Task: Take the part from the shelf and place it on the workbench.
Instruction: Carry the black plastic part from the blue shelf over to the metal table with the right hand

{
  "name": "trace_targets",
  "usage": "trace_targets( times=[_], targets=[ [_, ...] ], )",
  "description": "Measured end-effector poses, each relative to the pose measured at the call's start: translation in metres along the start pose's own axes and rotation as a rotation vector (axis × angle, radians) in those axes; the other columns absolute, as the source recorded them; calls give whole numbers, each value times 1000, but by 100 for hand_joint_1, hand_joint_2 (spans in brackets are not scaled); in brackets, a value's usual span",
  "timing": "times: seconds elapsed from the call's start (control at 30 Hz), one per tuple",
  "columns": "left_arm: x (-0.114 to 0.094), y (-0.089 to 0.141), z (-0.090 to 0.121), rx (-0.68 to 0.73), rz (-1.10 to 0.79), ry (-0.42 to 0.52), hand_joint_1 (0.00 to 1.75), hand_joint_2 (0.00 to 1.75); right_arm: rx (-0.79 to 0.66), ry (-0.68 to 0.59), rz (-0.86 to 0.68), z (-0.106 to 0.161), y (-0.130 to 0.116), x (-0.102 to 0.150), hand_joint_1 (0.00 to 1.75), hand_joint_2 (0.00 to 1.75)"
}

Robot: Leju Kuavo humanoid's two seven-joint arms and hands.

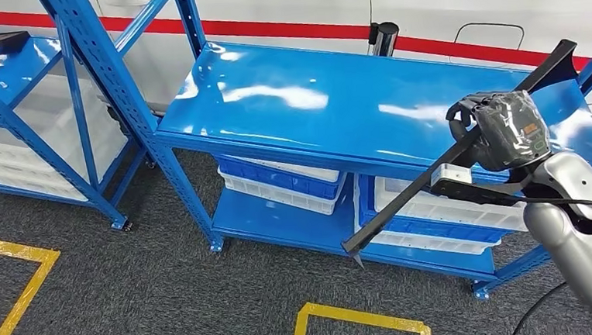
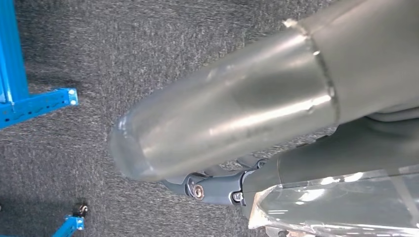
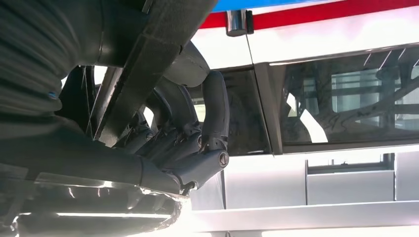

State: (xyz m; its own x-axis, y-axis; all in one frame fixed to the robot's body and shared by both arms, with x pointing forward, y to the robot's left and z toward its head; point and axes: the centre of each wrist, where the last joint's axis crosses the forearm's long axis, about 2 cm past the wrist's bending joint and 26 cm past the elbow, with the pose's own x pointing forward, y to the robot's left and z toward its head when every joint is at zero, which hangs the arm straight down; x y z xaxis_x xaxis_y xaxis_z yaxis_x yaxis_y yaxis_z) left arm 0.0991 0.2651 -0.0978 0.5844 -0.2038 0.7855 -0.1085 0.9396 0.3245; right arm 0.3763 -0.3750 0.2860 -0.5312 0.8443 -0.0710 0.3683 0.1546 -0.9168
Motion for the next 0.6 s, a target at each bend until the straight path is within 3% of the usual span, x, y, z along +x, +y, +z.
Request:
trace_targets(
  times=[0.6],
  targets=[
    [-1,2,-1,0,-6,-3,0,0,-8,7,-5,1,0,0,152,175]
  ],
)
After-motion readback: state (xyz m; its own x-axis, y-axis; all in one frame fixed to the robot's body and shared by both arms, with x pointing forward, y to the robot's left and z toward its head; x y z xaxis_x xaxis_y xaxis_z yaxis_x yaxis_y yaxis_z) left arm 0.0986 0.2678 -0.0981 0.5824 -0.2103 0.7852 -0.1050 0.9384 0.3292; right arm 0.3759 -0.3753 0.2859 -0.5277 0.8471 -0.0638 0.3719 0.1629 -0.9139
